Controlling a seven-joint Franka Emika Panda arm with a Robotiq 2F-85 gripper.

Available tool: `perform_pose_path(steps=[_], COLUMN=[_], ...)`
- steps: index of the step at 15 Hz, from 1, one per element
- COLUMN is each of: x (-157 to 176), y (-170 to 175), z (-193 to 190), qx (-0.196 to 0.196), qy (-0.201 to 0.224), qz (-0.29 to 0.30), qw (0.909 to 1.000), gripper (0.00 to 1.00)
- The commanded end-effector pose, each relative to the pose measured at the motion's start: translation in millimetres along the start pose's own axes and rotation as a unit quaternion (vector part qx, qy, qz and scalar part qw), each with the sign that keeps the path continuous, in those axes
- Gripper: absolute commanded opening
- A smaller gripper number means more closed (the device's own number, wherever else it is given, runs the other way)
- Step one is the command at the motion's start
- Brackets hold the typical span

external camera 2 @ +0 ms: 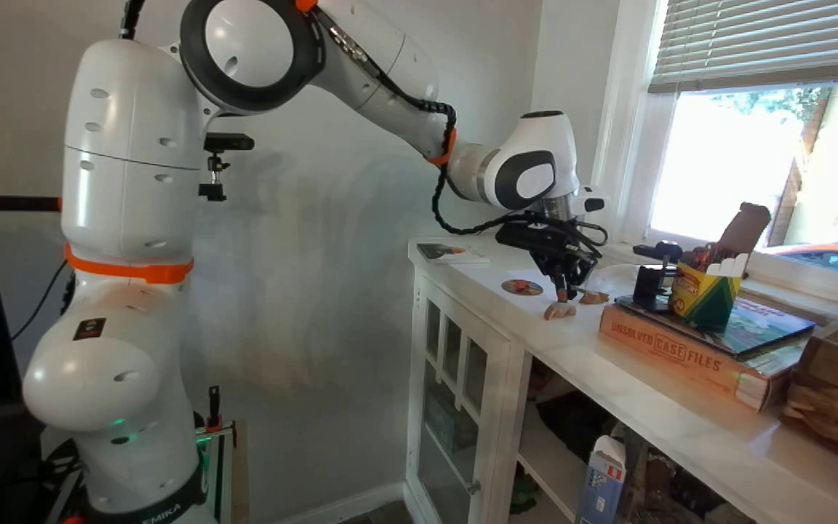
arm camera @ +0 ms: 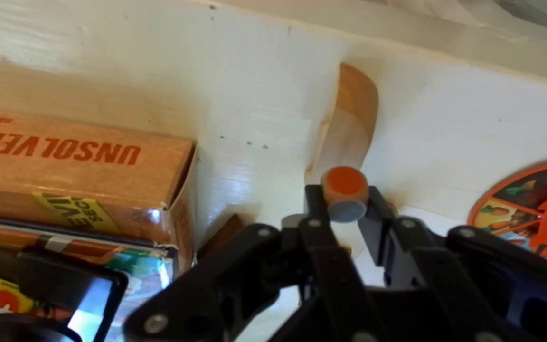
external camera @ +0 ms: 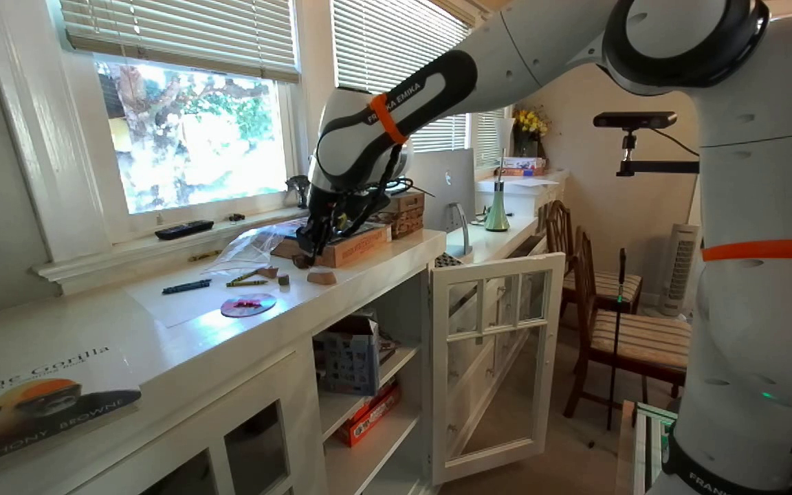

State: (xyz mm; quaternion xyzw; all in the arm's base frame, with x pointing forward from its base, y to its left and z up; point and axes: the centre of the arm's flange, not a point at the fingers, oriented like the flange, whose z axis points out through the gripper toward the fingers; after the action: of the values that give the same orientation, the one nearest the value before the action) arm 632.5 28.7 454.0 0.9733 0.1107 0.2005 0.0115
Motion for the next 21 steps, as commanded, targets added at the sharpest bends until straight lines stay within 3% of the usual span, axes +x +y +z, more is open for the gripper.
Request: perform_pose_path(steps=[1, 21], x=[-16, -9], y=[-2, -1], z=[-5, 16], qx=[-0.004, 0.0], qy=[-0.015, -0.01], qz=[0.007, 0.013], qw=[0.9999, 0.9999], gripper=[0.06, 0.06])
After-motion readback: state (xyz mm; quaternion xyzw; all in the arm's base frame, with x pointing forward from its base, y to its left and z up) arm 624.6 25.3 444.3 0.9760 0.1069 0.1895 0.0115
